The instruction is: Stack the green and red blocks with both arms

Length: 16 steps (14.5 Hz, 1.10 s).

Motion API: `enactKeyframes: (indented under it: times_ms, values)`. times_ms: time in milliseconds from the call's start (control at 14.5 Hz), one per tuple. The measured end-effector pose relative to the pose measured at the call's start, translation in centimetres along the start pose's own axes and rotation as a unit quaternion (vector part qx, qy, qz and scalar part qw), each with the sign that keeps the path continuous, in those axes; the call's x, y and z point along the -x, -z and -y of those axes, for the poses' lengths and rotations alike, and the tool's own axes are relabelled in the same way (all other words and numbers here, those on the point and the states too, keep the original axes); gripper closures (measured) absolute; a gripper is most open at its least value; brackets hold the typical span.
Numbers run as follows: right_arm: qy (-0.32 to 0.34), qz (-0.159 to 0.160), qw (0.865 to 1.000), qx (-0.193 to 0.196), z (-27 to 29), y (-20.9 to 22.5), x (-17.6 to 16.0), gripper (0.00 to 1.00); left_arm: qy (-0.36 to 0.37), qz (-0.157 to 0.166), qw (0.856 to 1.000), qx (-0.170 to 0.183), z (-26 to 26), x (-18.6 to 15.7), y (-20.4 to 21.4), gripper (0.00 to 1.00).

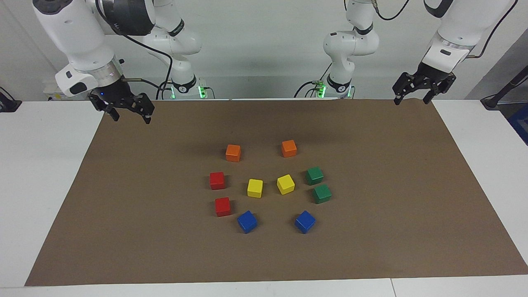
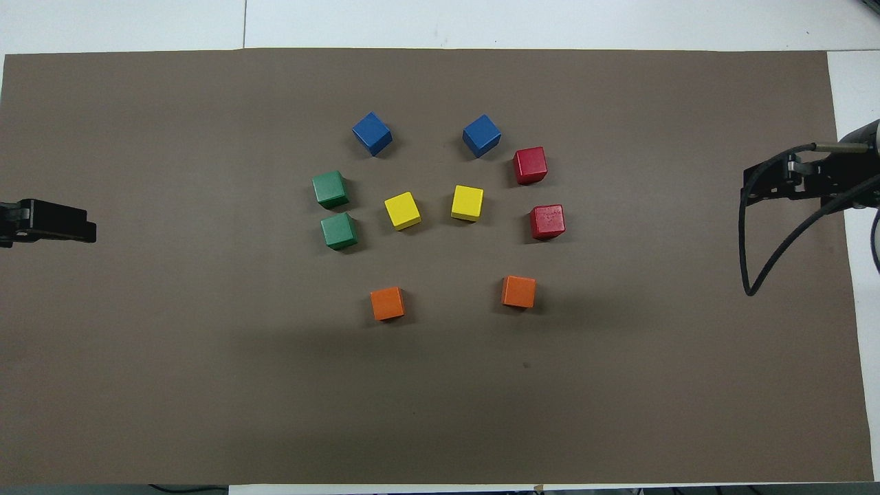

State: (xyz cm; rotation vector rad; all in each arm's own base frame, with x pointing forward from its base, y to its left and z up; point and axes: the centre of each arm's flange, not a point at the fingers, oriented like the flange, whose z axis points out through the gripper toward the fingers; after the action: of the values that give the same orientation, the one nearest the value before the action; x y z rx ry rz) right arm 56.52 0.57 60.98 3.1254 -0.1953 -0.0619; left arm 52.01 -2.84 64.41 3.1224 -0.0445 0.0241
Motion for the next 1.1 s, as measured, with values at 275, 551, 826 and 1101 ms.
enactKeyframes:
  times_ms: [275, 551, 826, 1101]
  values:
    - [0.005, -0.001, 1.000, 0.000, 0.3, 0.0, 0.0, 0.00, 0.000, 0.000, 1.000, 0.000, 0.0, 0.0, 0.0, 0.00]
    - [0.035, -0.026, 0.999, -0.004, 4.3, -1.8, -0.1, 0.00, 0.001, 0.006, 1.000, 0.000, -0.5, 0.3, -1.2, 0.00]
    - [0.040, -0.036, 0.999, -0.007, 11.3, -6.5, -0.2, 0.00, -0.008, 0.019, 1.000, 0.003, -2.9, 1.1, -2.5, 0.00]
    - [0.048, -0.037, 0.998, -0.009, 16.5, -13.0, -1.9, 0.00, -0.006, 0.024, 1.000, 0.012, -4.7, 2.2, -3.8, 0.00]
